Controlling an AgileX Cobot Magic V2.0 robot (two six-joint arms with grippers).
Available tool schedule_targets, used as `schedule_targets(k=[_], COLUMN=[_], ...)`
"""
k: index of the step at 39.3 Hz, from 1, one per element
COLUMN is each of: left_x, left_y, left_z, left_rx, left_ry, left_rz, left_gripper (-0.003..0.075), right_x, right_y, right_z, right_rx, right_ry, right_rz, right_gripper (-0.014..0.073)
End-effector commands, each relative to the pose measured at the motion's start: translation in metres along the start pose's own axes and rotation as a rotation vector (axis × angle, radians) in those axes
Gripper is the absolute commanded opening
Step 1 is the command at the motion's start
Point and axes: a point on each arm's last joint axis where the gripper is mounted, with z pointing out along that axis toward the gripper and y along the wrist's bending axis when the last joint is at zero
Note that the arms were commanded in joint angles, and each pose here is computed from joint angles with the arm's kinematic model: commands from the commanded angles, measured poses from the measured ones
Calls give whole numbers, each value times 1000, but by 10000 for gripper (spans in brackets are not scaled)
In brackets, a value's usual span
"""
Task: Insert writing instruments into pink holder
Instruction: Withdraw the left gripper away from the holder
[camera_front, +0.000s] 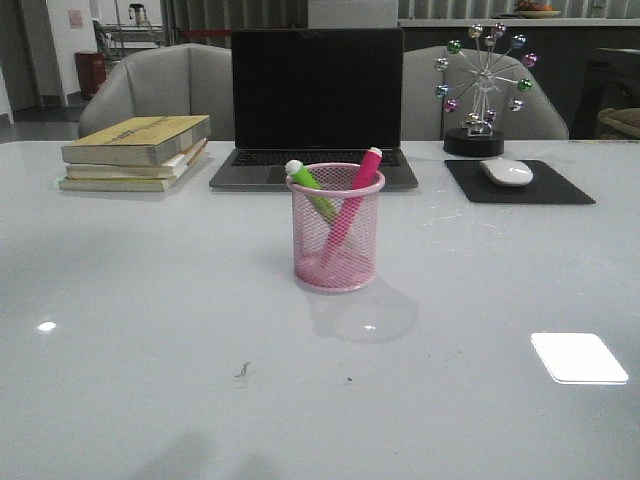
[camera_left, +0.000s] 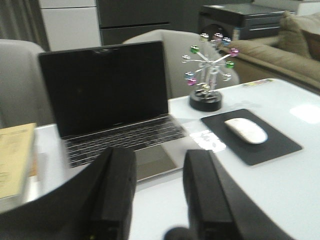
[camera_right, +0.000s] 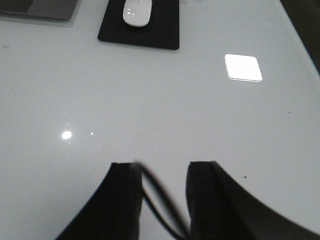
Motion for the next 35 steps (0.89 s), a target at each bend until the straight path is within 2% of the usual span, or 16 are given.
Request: schedule_targets(k=[1,8,16,25,35], left_x=[-39,-57,-57,-33,7], left_y=[18,47,69,79,71], left_z=[-28,-63,-104,-143,-166], left_rx=[-57,-160,-273,-369,-380], left_ry=[-111,-94,-84,-71,-7], left_rz=[-1,-3,7,-2,-33], left_gripper=[309,308,308,308,308], right_x=[-15,-15,-15,-15,-15], right_y=[-1,-1,-1,-1,-1], right_z=[-4,-4,-4,-4,-4], right_rx=[6,6,6,6,6], right_ry=[-101,-101,-101,-101,-101], right_rz=[-17,-17,-17,-17,-17], right_gripper=[358,358,358,358,358])
